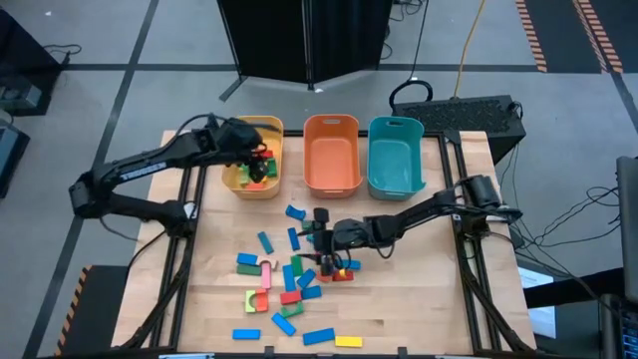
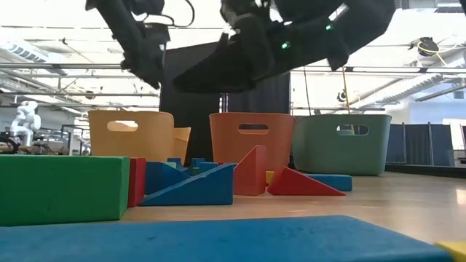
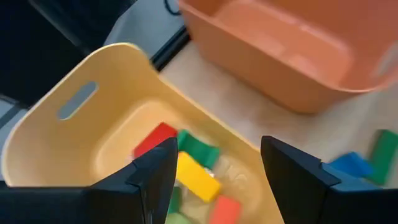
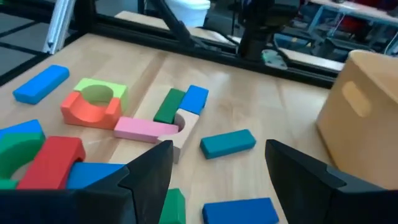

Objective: Sort blocks by size
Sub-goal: Put the gray arch block into the yellow bin

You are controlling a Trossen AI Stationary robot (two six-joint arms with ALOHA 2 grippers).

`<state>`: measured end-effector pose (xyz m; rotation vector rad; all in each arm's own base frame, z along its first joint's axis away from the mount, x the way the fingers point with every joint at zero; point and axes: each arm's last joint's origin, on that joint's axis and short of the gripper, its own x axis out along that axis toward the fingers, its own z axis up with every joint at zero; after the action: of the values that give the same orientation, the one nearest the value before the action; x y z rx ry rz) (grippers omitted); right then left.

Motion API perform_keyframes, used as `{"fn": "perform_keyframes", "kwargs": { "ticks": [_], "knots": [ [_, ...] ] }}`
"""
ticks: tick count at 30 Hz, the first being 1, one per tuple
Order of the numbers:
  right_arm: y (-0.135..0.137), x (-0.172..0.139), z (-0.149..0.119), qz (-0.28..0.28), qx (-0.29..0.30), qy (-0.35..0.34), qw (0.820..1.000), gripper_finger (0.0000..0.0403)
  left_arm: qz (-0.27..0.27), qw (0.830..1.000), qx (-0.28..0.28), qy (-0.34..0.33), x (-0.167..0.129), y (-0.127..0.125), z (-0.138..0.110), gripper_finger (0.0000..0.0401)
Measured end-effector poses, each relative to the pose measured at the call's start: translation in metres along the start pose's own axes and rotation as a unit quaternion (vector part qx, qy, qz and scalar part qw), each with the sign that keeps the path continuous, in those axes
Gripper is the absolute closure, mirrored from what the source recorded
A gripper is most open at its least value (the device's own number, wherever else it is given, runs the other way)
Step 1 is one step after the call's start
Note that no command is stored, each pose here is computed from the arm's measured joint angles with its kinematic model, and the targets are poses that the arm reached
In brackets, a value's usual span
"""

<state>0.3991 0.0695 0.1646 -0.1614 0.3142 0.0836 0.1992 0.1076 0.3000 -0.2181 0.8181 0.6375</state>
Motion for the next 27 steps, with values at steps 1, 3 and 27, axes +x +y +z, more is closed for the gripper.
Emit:
{"fn": "perform_keyframes", "kwargs": {
  "ticks": [1,3,27],
  "knots": [
    [0.002,0.005,-0.001,0.008,-0.001,0.003,1.000,0.0160,-0.006,1.000,0.004,-0.005,-0.006,-0.004,-0.002,0.0169],
    [0.004,0.015,-0.003,0.012,-0.001,0.013,1.000,0.0160,-0.021,1.000,0.008,-0.018,-0.018,-0.010,-0.004,0.0169],
    [0.022,0.092,-0.012,0.028,0.084,0.077,0.993,0.0146,-0.066,0.998,0.001,-0.014,-0.061,-0.069,-0.070,0.0169]
  ]
}}
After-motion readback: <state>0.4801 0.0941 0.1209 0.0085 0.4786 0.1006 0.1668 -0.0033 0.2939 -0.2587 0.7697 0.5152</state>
